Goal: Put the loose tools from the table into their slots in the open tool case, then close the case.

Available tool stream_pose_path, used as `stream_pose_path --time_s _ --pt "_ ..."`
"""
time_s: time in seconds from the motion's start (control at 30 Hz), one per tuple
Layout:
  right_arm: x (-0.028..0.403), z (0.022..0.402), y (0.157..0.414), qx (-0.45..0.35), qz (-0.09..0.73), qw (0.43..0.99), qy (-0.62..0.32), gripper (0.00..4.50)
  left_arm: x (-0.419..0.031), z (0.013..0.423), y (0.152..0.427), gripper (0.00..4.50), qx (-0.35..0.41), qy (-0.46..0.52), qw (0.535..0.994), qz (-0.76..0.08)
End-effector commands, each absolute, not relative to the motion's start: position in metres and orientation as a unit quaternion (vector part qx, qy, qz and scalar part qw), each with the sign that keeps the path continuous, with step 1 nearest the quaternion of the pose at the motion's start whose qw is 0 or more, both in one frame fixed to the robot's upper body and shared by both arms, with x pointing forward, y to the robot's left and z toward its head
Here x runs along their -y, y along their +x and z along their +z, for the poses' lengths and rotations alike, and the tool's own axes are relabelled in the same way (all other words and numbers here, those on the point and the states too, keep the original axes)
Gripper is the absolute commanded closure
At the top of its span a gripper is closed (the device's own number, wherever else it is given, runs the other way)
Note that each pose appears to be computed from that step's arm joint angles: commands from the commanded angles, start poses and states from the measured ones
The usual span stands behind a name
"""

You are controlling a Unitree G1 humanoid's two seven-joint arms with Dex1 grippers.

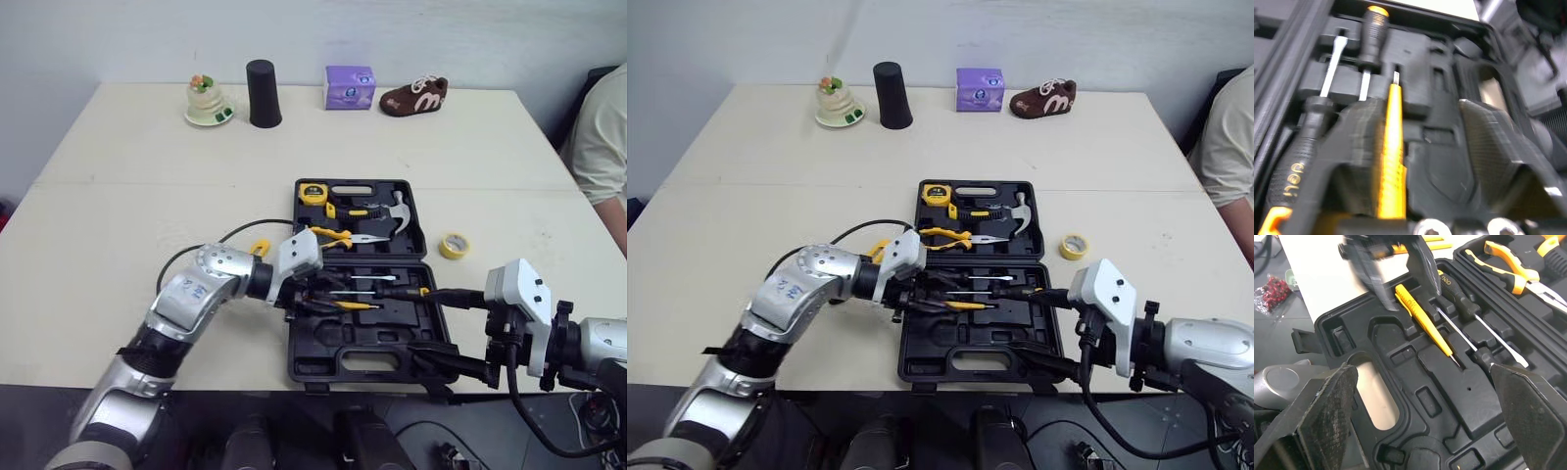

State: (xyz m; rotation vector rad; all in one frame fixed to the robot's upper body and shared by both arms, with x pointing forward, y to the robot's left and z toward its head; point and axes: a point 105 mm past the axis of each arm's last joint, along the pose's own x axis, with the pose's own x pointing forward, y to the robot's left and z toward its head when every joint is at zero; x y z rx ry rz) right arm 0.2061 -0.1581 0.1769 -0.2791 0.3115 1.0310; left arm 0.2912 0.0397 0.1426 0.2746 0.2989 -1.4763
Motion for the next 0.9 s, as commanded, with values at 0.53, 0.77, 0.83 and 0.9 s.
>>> stream_pose_path --time_s 0.53,0.77,0.83,0.9 --pt "0.157 0.176 0.206 -0.135 0.484 0.851 -0.154 0.0 -0.044 0.119 0.291 4.42 -0.237 0.157 0.724 -0.629" --pt "0.157 0.173 0.206 -0.139 0.483 0.851 -0.152 0.0 -0.046 0.118 0.289 4.42 -0.226 0.181 0.72 -0.631" --pt "0.158 0.172 0.207 -0.139 0.482 0.852 -0.152 0.0 -0.049 0.113 0.29 4.42 -0.234 0.194 0.72 -0.624" --pt "0.158 0.172 0.207 -0.14 0.481 0.852 -0.153 0.0 -0.05 0.111 0.291 4.42 -0.237 0.196 0.723 -0.619"
